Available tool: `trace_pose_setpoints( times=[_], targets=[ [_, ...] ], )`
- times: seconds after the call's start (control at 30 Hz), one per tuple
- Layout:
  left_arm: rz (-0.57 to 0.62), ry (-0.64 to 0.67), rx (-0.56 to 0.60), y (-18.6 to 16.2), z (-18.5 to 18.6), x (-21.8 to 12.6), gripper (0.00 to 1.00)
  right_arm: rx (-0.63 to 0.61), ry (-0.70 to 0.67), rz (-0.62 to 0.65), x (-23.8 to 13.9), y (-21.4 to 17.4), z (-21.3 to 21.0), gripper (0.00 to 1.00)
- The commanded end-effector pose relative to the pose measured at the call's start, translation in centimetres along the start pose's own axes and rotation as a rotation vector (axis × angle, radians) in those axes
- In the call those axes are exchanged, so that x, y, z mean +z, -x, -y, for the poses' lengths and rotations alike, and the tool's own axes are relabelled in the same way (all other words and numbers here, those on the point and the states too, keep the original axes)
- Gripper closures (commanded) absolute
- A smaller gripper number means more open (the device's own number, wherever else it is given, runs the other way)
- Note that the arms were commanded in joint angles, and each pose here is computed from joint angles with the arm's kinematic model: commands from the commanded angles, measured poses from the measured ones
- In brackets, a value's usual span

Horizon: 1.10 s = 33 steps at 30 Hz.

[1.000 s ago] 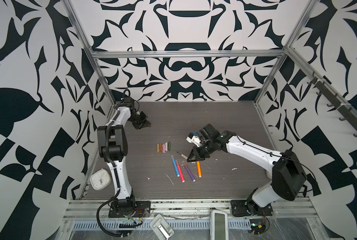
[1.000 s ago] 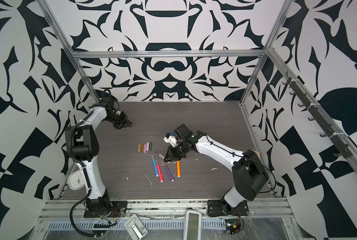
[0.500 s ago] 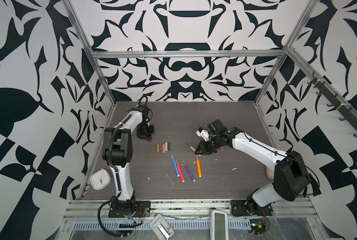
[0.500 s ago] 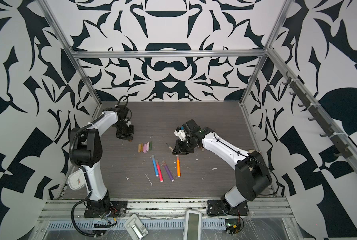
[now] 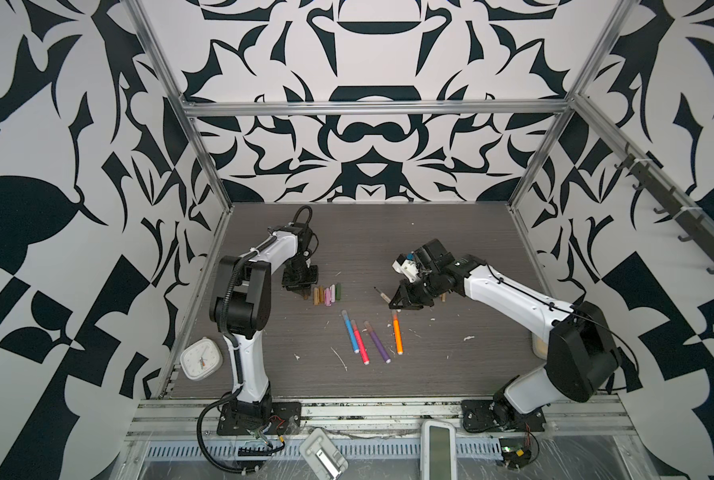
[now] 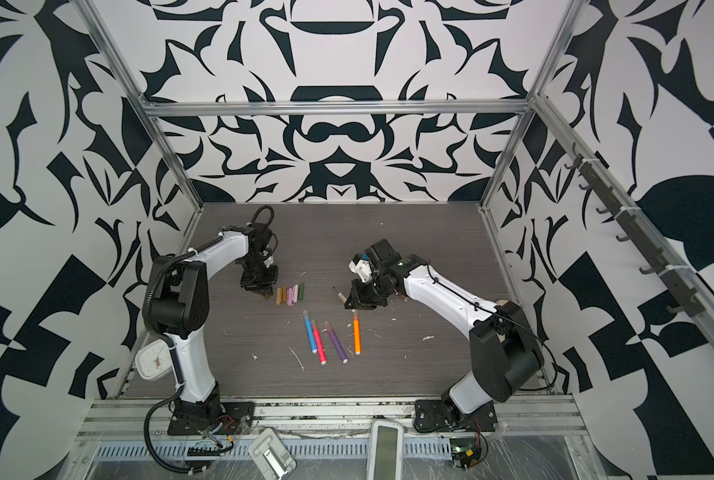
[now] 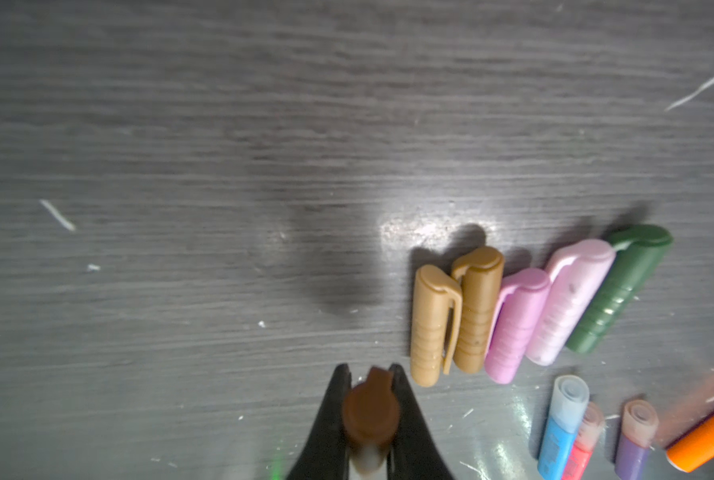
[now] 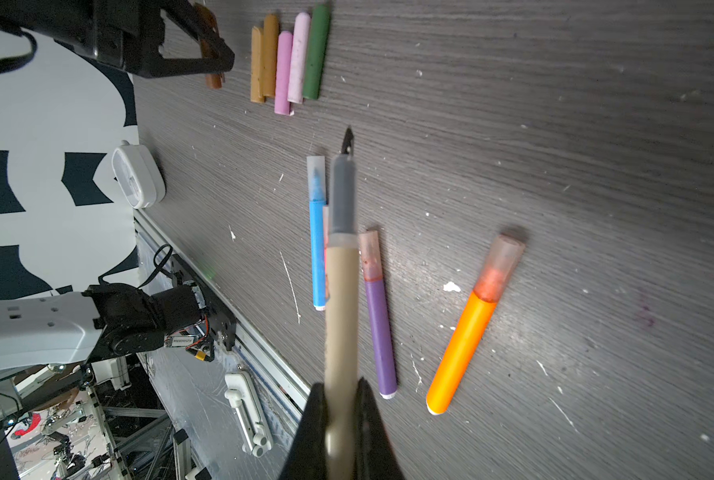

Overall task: Open the pen caps
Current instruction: 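Lower the brown cap toward the row of caps with the left gripper, then set the brown cap down with the left gripper while the right carries the cream pen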

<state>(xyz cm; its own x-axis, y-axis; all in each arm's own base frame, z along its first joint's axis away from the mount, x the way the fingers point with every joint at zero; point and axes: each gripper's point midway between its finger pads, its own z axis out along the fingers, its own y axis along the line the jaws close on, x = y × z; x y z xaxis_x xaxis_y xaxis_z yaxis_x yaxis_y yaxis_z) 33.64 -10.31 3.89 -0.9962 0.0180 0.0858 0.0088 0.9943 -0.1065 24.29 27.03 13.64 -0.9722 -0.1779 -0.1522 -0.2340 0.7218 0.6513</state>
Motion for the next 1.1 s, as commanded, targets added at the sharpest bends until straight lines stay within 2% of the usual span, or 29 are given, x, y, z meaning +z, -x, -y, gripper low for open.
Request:
trace_pose_setpoints(
  times=[0.0,0.6,1.0,1.07],
  targets=[
    [-0.003,-0.007,0.003,-0.83,0.37,-0.83,0.99,-0.007,0.01,0.017,-0.35,0.08,-0.4,1.0],
    [-0.004,0.008,0.014,-0.54,0.9,-0.84,0.76,-0.001,0.011,0.018,-0.21,0.22,-0.34,1.0],
    [0.009,-0.006,0.007,-0.37,1.18,-1.28,0.75,-0.003,0.008,0.02,-0.22,0.29,-0.34,1.0],
    [0.014,-0.01,0.007,-0.29,1.27,-1.47,0.77,-0.003,0.005,0.022,-0.24,0.31,-0.33,1.0]
  ],
)
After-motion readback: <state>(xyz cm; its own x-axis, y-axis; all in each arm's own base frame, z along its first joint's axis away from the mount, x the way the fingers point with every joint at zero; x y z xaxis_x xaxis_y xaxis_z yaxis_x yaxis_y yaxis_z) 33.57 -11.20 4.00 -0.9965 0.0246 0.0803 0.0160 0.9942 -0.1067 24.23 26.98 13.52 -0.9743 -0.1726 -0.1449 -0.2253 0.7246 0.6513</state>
